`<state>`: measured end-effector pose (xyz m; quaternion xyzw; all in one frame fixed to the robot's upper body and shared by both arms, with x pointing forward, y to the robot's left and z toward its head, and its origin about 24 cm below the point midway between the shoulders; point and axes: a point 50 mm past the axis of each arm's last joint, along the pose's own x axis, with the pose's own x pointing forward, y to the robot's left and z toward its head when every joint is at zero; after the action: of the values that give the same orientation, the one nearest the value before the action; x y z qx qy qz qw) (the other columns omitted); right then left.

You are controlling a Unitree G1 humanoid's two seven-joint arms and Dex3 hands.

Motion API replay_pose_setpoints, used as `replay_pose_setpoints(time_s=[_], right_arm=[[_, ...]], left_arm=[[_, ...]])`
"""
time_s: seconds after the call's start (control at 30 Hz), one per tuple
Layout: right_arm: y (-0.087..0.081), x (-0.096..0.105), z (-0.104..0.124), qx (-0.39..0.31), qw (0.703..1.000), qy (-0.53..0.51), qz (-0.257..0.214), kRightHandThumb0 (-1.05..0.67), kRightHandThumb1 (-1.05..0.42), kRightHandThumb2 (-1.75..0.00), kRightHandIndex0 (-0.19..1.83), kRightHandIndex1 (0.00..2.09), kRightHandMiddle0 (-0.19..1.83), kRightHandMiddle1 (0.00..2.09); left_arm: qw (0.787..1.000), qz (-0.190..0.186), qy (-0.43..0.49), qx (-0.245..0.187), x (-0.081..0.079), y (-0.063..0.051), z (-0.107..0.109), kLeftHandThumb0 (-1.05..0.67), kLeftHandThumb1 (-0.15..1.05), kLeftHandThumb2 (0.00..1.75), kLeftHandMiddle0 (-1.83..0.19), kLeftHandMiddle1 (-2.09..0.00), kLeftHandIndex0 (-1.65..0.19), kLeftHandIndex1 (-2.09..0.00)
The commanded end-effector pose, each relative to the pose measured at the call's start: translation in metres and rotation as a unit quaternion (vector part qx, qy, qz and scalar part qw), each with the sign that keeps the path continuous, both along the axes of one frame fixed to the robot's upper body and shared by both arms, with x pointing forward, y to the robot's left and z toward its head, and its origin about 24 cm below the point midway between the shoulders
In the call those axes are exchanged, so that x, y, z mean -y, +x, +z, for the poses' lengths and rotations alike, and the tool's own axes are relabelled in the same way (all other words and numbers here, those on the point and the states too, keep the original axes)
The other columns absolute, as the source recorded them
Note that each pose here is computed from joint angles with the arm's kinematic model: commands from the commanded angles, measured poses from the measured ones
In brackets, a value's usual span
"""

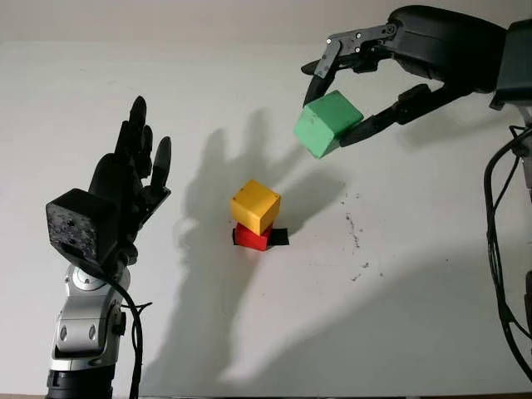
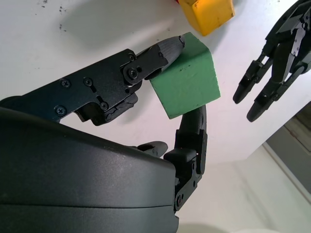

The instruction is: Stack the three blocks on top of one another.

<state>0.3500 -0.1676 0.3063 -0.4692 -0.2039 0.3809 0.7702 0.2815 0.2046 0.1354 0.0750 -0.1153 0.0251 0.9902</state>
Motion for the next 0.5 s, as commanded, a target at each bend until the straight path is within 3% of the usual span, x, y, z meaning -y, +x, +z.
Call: replay_pose_setpoints(time_s=[0.0,0.23,0.47], right_arm=[[0.001,-0.013,0.012,0.008,1.000,-0.005,0.021,-0.43,-0.86,-0.05,0.41,0.07,0.60,1.16],[0.008,-0.042,0.008,-0.011,0.997,-0.028,0.073,-0.45,-0.86,-0.05,0.40,0.06,0.54,1.39],[0.012,-0.056,-0.007,-0.017,0.995,-0.046,0.090,-0.49,-0.90,-0.06,0.38,0.05,0.46,1.51]], left_arm=[[1.000,0.000,-0.001,0.005,-0.001,-0.001,0.000,-0.63,1.05,0.60,0.05,-0.05,0.05,-0.06],[1.000,-0.001,-0.004,0.005,0.000,-0.003,-0.001,-0.66,1.05,0.58,0.06,-0.05,0.05,-0.06],[1.000,0.003,-0.005,0.002,-0.001,-0.006,-0.001,-0.65,1.05,0.61,0.06,-0.05,0.08,-0.05]])
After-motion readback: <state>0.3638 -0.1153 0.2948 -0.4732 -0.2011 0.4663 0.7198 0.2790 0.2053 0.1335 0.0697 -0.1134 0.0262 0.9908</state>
